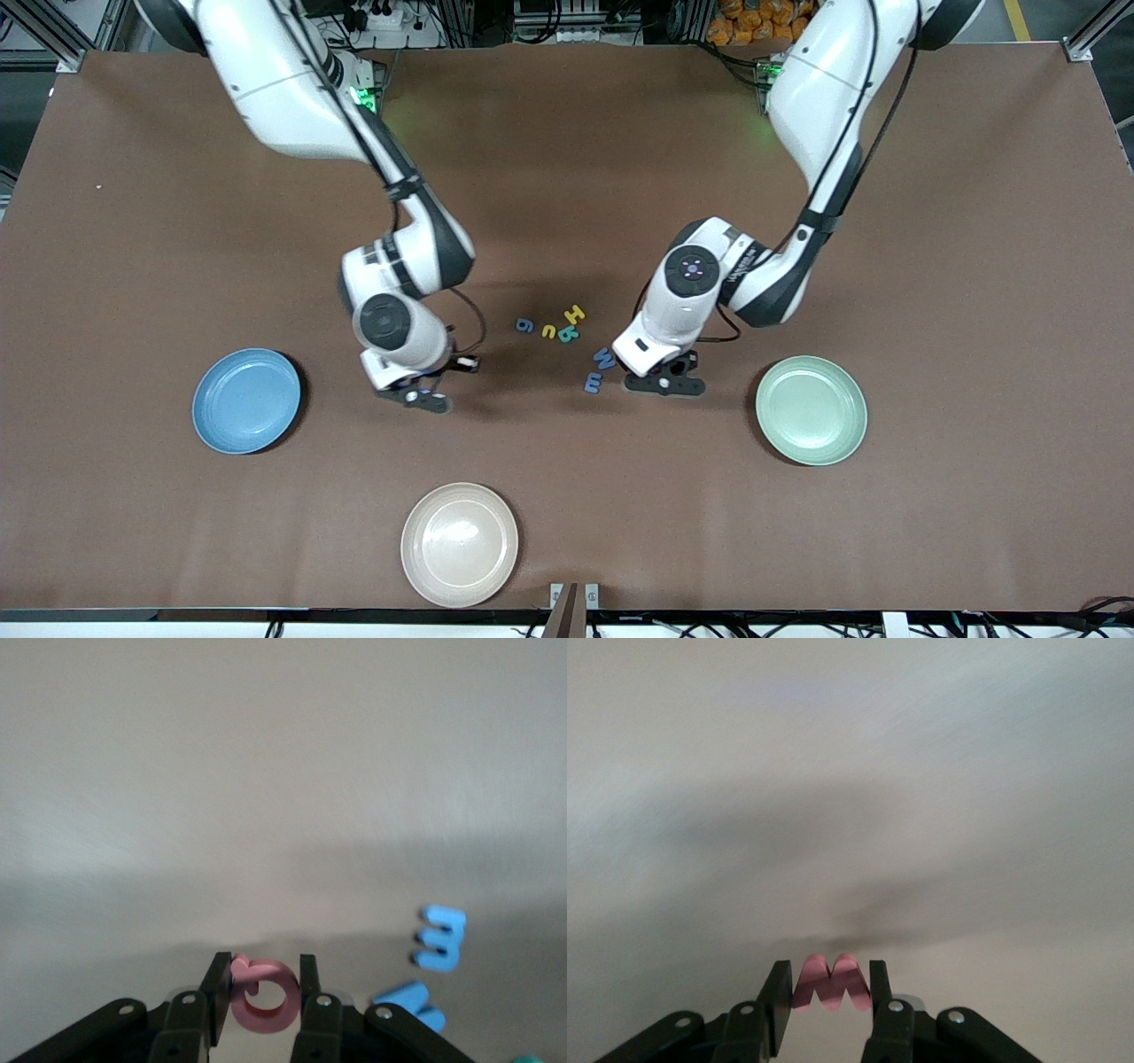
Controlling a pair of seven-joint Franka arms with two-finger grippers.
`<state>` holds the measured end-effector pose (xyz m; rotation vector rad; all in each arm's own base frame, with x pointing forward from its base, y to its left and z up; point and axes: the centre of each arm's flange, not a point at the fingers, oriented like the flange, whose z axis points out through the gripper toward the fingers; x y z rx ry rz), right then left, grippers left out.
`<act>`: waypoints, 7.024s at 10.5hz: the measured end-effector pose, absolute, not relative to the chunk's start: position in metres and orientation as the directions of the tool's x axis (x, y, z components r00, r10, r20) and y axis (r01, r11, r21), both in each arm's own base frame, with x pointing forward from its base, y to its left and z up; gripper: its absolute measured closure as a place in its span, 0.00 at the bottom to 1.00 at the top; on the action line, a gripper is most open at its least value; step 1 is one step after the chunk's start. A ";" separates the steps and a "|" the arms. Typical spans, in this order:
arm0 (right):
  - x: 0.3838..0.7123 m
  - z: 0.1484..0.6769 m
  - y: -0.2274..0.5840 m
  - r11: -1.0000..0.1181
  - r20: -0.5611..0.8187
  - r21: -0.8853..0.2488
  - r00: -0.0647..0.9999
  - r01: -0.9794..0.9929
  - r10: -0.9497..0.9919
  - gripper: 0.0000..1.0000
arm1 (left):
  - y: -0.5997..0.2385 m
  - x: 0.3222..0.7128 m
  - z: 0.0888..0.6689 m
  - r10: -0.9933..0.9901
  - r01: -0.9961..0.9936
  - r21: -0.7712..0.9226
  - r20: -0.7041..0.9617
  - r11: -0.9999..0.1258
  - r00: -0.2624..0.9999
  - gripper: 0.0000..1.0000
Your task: Sort upper and lower case letters into plates
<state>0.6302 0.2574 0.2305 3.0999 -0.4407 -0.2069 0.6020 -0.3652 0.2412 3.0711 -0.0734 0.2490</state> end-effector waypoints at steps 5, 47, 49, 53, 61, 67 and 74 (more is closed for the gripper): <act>0.675 0.245 0.002 -0.974 -0.151 -0.027 0.964 -0.224 -0.218 0.60 | -0.255 0.648 0.297 0.043 0.042 0.005 0.150 -0.999 0.988 0.65; 0.525 0.179 0.418 -0.992 -0.035 -0.017 0.992 -0.123 -0.122 0.61 | -0.179 0.631 0.465 0.013 0.016 -0.067 0.051 -0.998 0.999 0.00; 0.525 0.179 0.418 -0.992 -0.034 -0.017 0.992 -0.125 -0.124 0.64 | -0.202 0.623 0.463 0.030 0.032 -0.055 0.045 -0.998 0.999 0.00; 0.546 0.187 0.398 -0.987 -0.013 -0.031 0.988 -0.156 -0.156 0.64 | -0.261 0.604 0.436 0.084 0.084 -0.051 0.005 -0.995 0.996 0.00; 0.679 0.219 0.081 -0.994 0.059 -0.024 0.993 -0.104 -0.105 0.64 | -0.386 0.578 0.329 0.245 0.245 0.019 -0.026 -0.969 0.969 0.00; 0.689 0.235 -0.087 -0.998 0.091 0.066 0.996 -0.010 -0.004 0.64 | -0.438 0.554 0.234 0.229 0.229 -0.007 0.003 -0.973 0.973 0.00; 0.689 0.230 0.020 -0.990 0.043 0.048 0.990 0.130 0.132 0.00 | -0.464 0.560 0.201 0.272 0.272 -0.006 0.010 -0.962 0.962 0.00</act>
